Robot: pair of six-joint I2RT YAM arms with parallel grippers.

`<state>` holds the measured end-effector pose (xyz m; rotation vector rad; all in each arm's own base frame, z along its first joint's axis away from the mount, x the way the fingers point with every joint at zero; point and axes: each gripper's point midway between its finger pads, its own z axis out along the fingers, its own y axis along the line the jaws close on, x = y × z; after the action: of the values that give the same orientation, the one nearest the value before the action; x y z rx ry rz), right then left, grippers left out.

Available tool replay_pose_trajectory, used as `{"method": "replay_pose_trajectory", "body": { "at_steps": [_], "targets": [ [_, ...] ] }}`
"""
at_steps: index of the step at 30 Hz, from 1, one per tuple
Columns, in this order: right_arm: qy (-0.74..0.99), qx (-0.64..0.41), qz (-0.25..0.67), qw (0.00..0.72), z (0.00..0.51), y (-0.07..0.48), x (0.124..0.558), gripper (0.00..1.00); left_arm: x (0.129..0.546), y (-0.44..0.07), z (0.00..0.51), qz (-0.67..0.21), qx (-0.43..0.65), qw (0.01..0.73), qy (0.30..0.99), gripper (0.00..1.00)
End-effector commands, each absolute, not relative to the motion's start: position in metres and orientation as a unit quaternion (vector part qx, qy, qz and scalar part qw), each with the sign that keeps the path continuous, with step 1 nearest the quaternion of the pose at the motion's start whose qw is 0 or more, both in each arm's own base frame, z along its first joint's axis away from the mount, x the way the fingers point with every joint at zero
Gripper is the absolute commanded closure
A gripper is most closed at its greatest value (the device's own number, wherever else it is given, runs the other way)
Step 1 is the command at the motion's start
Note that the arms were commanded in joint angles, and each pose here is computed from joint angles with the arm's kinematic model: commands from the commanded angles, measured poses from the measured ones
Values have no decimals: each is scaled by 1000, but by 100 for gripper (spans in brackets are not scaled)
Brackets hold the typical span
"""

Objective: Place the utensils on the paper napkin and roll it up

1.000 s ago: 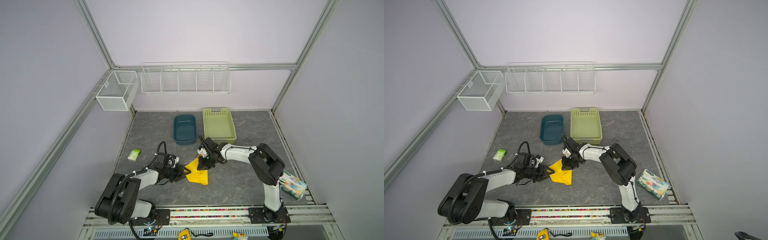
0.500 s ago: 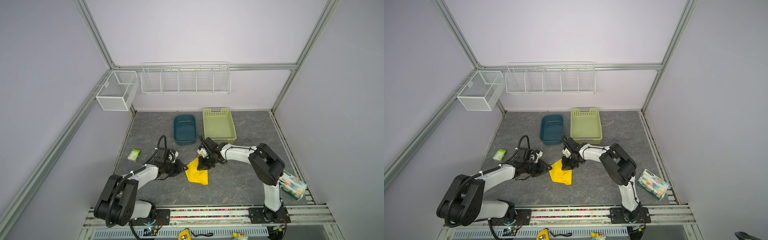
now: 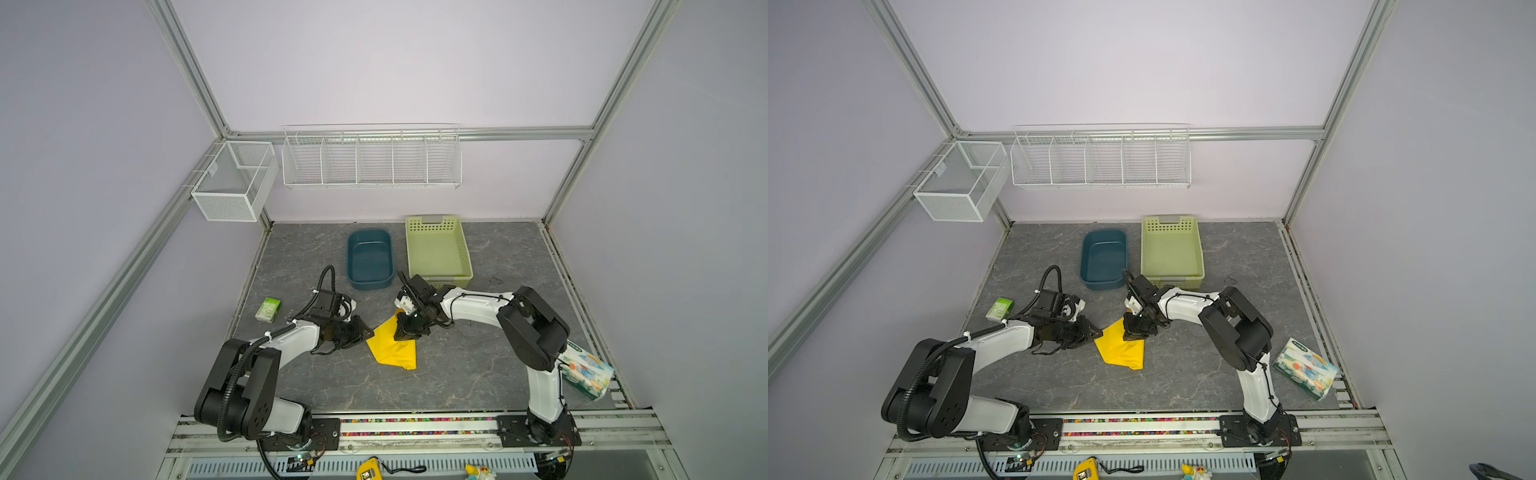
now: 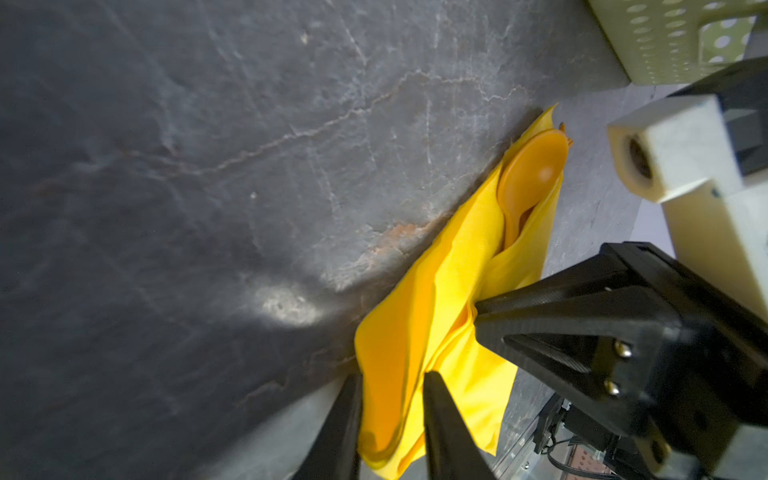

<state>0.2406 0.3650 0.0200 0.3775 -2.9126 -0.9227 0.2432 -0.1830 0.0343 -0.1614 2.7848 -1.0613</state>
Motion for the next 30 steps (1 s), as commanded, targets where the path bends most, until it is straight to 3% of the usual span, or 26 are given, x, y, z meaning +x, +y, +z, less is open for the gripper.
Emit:
{"method": "replay_pose_trajectory", "body": {
  "at_steps": [1,7,16,30],
  "targets": [
    [-966,101,-232,50,-10,336,233,84,246,-187,36,-364,-40,78,927,74],
    [-966,101,-232,50,-11,336,233,84,236,-184,31,-365,-46,70,927,75],
    [-967,100,-229,52,-13,334,232,84,244,-199,59,-418,-33,85,904,95],
    [-967,95,-231,50,-14,335,232,85,230,-252,71,-453,7,25,891,100]
  ]
}}
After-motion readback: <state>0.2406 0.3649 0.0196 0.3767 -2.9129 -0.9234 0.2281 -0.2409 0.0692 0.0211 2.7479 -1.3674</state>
